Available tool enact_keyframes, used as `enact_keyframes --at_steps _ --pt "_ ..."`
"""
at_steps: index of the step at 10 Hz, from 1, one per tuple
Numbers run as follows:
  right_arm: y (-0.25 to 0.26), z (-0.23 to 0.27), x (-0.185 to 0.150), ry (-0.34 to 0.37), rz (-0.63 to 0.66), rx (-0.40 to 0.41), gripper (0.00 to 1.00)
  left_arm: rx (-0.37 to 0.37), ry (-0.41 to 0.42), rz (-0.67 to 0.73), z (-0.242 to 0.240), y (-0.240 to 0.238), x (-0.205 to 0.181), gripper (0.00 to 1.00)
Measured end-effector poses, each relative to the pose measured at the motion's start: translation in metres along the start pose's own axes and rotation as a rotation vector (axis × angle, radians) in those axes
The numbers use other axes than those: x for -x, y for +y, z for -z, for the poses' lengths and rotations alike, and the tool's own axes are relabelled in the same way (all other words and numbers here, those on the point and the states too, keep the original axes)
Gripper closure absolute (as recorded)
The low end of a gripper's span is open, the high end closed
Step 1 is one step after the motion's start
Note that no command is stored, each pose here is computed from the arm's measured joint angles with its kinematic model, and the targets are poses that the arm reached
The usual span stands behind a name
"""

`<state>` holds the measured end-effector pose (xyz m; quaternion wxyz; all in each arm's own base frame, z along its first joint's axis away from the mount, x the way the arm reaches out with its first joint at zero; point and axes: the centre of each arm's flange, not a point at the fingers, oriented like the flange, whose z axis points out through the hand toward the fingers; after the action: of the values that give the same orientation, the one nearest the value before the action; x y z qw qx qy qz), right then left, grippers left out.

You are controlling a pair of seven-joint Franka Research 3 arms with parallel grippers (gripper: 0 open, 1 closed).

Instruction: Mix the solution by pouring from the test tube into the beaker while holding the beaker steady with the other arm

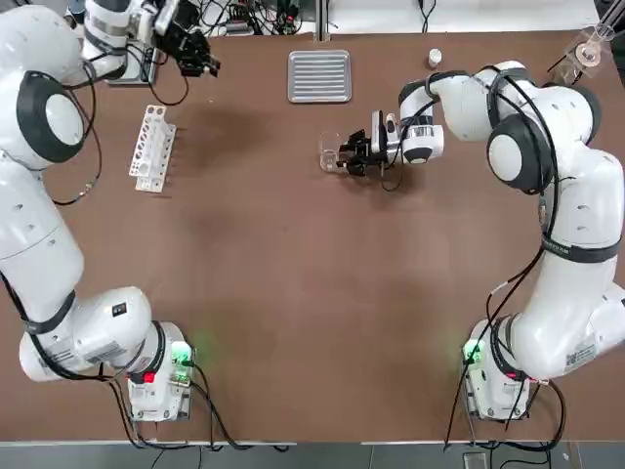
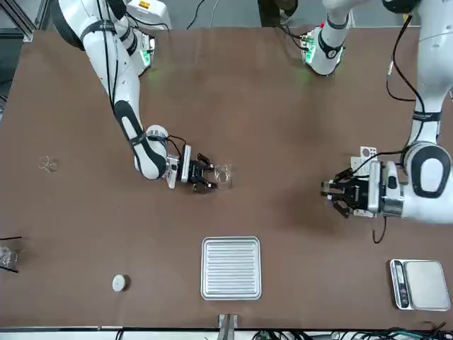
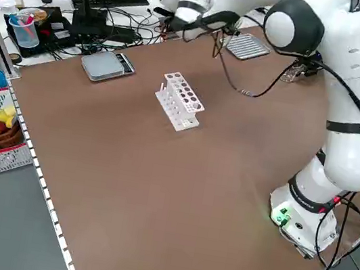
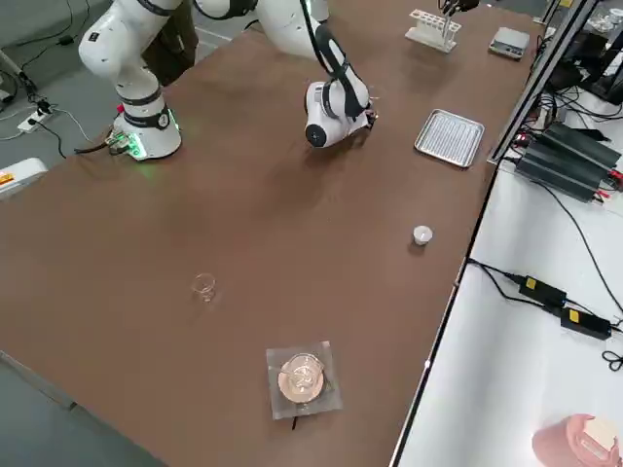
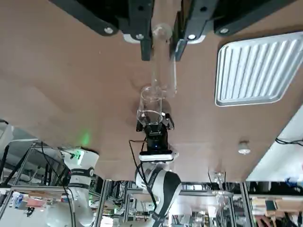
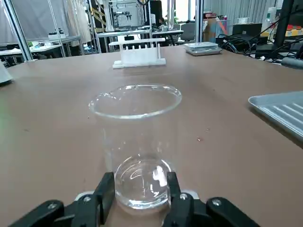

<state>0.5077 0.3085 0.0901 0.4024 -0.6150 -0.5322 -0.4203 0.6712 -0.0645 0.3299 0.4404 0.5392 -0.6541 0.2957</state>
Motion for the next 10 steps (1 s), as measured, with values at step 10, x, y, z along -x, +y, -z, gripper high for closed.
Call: enact_keyframes --at_steps 10 --pt "0.002 -0.001 -0.002 0.002 0.004 0.002 0.48 0.007 -0.402 0.174 -0.214 -0.018 -0.111 0.78"
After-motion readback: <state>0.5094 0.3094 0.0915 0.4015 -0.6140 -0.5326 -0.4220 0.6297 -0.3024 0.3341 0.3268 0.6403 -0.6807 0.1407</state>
